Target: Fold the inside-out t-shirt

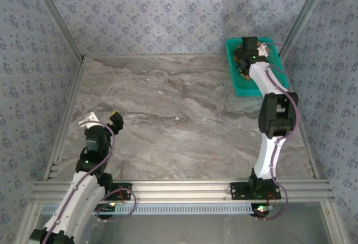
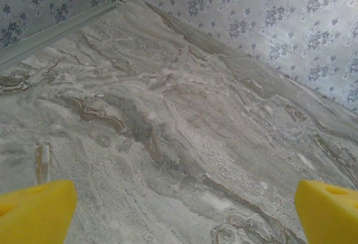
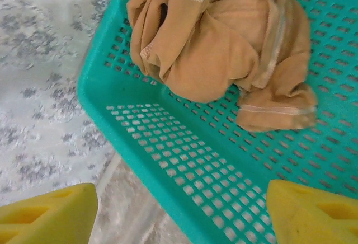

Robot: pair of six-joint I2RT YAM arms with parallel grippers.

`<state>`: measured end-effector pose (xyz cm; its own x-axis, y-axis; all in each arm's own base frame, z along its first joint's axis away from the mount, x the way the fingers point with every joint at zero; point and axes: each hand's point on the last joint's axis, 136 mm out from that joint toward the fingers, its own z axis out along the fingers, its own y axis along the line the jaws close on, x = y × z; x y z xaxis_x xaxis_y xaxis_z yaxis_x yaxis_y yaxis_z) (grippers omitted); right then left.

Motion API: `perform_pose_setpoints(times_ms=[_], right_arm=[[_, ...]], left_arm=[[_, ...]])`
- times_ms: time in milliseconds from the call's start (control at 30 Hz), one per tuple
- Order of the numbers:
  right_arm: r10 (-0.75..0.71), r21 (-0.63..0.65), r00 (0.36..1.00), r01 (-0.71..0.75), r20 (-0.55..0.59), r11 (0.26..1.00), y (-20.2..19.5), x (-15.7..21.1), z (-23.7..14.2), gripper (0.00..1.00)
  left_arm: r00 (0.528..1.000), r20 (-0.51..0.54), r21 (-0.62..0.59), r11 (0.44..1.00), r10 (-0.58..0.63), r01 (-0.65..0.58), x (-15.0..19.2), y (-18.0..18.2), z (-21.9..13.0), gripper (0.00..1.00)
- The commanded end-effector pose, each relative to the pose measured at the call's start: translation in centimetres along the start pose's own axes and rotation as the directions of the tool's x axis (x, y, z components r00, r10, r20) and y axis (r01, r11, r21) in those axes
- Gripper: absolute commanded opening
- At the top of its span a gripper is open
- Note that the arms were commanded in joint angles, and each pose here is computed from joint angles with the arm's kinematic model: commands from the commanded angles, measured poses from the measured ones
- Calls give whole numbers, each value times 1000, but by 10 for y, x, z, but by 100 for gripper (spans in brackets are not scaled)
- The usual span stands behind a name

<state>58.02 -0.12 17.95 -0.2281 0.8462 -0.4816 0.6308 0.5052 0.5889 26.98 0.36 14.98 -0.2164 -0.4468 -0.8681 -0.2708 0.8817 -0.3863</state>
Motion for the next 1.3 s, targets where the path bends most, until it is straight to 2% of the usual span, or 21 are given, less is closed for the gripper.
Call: perform_pose_setpoints(times_ms=[0, 133, 400, 467, 533, 600, 733, 767, 867, 933, 1033, 1167, 1267], right_arm=[[127, 106, 992, -126, 2, 986, -17, -4, 31, 77], [178, 138, 984, -178, 14, 974, -19, -5, 66, 72], [245, 157, 961, -264, 130, 952, -25, -13, 104, 73], [261, 148, 954, -282, 150, 948, -22, -15, 109, 69], [271, 134, 946, -296, 175, 946, -19, -19, 116, 58], [283, 124, 937, -311, 203, 942, -17, -22, 120, 43], [313, 99, 921, -343, 233, 934, -15, -28, 127, 4], [318, 95, 919, -346, 232, 933, -15, -29, 128, 0], [316, 107, 924, -345, 217, 933, -17, -30, 126, 0], [300, 110, 932, -326, 202, 939, -14, -35, 118, 0], [241, 39, 945, -255, 220, 966, 14, -59, 86, 0], [141, -87, 955, -122, 260, 989, 66, -97, 12, 0], [93, -141, 948, -52, 305, 989, 89, -116, -51, 0]], left_arm=[[1000, 13, 10, 1000, -10, 10, -4, -4, 2, 100], [1000, -3, 20, 1000, -8, 8, -2, -8, 6, 99], [999, -32, 43, 999, -10, 12, 0, -15, 8, 98], [999, -31, 46, 999, -13, 14, -1, -15, 8, 98], [999, -32, 47, 999, -14, 16, -1, -15, 7, 98], [999, -32, 47, 999, -13, 14, -1, -16, 7, 98], [999, -31, 48, 999, -10, 11, -2, -16, 6, 98], [999, -31, 47, 999, -10, 11, -2, -16, 6, 98], [999, -30, 47, 999, -10, 11, -2, -16, 6, 98], [1000, -29, 44, 999, -10, 11, -3, -15, 6, 98], [1000, -26, 28, 1000, -11, 12, -1, -12, 7, 97], [999, -30, 9, 1000, -16, 16, -1, -10, 9, 97], [999, -38, 14, 1000, -20, 21, 0, -11, 9, 97]])
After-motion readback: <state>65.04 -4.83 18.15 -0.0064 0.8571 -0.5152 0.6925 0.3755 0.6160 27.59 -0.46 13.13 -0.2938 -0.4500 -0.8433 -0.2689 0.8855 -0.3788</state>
